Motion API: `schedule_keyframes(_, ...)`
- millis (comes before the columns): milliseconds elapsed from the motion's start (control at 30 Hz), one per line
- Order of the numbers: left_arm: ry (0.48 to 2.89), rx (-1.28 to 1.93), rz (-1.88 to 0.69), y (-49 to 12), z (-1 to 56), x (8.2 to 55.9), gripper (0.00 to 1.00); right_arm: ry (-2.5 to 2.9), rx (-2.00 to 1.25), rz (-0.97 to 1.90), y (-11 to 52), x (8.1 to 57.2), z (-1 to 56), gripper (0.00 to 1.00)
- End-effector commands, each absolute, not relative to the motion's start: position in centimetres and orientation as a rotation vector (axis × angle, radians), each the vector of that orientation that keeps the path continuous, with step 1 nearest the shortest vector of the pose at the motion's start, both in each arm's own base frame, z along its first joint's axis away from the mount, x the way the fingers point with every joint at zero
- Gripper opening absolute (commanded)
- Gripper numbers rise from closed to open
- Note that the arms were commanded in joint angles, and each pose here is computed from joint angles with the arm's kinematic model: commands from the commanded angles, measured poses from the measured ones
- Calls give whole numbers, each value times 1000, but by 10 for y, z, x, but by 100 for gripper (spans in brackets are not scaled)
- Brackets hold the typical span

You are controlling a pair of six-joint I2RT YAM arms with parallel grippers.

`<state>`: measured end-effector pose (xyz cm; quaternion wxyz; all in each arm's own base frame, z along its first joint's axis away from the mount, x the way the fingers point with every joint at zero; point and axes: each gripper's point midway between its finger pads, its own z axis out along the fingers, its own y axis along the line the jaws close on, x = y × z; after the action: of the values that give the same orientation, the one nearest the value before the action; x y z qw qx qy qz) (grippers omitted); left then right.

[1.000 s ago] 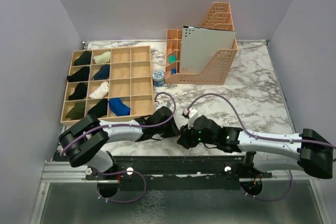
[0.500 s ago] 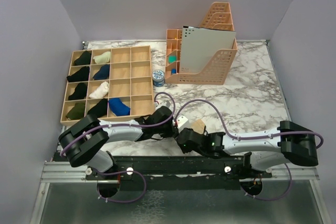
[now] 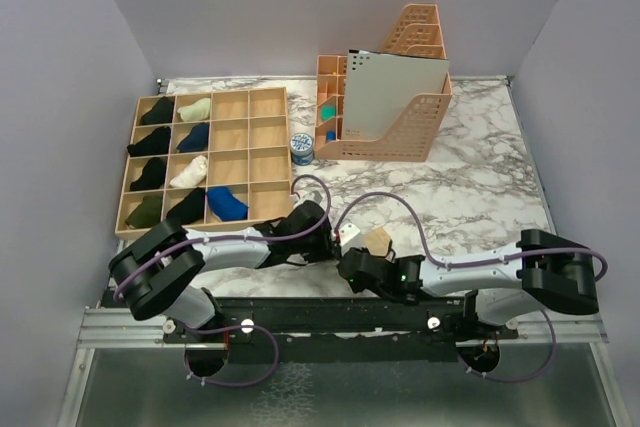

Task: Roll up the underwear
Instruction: Roll the underwear to the center of the board.

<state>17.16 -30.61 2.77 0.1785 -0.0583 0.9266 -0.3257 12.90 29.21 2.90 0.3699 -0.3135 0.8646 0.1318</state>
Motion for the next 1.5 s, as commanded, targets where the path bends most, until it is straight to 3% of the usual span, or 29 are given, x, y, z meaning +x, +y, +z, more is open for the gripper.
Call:
schedule_keyframes(0, 2632, -218, -894, -289, 29, 169, 45, 2216, -695, 569, 300, 115, 27, 1)
schedule_keyframes(167, 2575, -256, -922, -275, 40, 169, 71, 2120, -577, 1020, 318, 107, 55, 0)
schedule_keyframes(300, 2500, -270, -984, -267, 51, 166, 78, 2068, -472, 1266, 314, 107, 67, 1)
schedule_keyframes(600, 2448, -131, -1168, -279, 58, 150, 77, 2037, -295, 1484, 299, 103, 68, 1)
schedule_keyframes(900, 2519, -106, -1190, -302, 44, 138, 75, 2070, -143, 1462, 272, 100, 50, 0)
schedule_keyframes(1067, 2533, -154, -1158, -298, 34, 136, 67, 2097, -145, 1452, 271, 99, 43, 0)
schedule_keyframes(1167, 2513, -140, -1162, -300, 39, 139, 54, 2106, -162, 1454, 273, 97, 42, 0)
schedule_keyframes(1233, 2510, -141, -1157, -299, 39, 140, 51, 2120, -166, 1442, 272, 97, 38, 0)
schedule_keyframes(1367, 2526, -146, -1119, -294, 35, 139, 51, 2145, -178, 1418, 271, 96, 33, 1)
schedule_keyframes(1467, 2535, -138, -1081, -290, 34, 140, 59, 2178, -193, 1382, 271, 97, 27, 1)
